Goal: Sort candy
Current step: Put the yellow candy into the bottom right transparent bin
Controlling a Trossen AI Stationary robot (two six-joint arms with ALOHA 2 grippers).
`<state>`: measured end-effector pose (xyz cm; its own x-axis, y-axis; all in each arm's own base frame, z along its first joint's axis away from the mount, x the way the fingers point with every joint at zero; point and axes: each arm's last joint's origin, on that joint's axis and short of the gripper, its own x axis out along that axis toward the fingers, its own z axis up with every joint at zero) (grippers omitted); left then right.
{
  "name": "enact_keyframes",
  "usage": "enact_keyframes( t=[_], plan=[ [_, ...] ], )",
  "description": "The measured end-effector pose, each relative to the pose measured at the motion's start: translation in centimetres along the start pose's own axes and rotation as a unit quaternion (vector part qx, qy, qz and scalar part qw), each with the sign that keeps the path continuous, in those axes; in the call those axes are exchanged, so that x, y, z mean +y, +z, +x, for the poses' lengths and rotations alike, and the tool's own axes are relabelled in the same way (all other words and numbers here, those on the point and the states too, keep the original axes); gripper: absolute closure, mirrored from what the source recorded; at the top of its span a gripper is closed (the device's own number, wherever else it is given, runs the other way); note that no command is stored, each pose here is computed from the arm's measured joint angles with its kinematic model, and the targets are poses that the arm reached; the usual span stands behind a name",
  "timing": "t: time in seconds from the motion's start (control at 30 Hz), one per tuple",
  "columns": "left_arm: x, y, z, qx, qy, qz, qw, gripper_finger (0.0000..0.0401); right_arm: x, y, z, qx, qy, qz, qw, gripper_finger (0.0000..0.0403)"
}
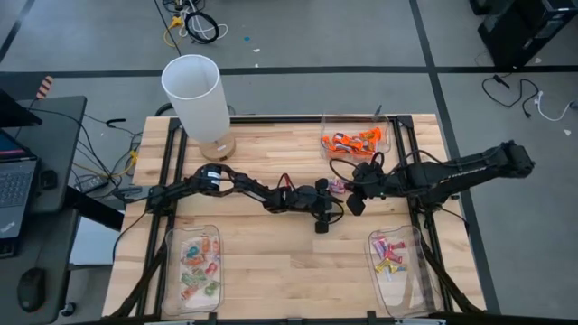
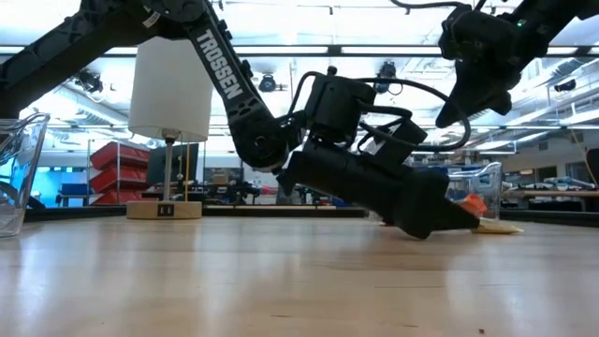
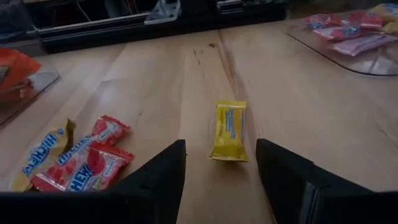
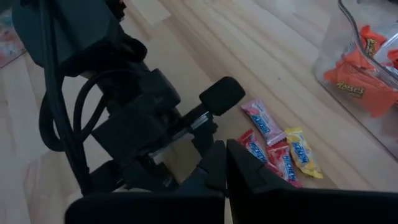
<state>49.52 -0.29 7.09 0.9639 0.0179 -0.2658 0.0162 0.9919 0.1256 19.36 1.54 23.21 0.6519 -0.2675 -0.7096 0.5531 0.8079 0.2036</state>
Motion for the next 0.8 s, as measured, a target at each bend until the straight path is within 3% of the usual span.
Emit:
enact_keyframes(
  t=[0.37,0.8],
  plan=[
    [0.1,-0.4,0.1,-0.002,-0.038,0.009,0.999,0.0203,0.8,-0.3,-0.4,-0.021,0.004,-0.013,1.000,0.0403],
    [0.9,-0.8,0.3,-0.013,-0.025,-0.016,0.999,0.0203,1.5,-0.9,1.0,-0.004,-0.013,-0.027,1.000,0.0403]
  ],
)
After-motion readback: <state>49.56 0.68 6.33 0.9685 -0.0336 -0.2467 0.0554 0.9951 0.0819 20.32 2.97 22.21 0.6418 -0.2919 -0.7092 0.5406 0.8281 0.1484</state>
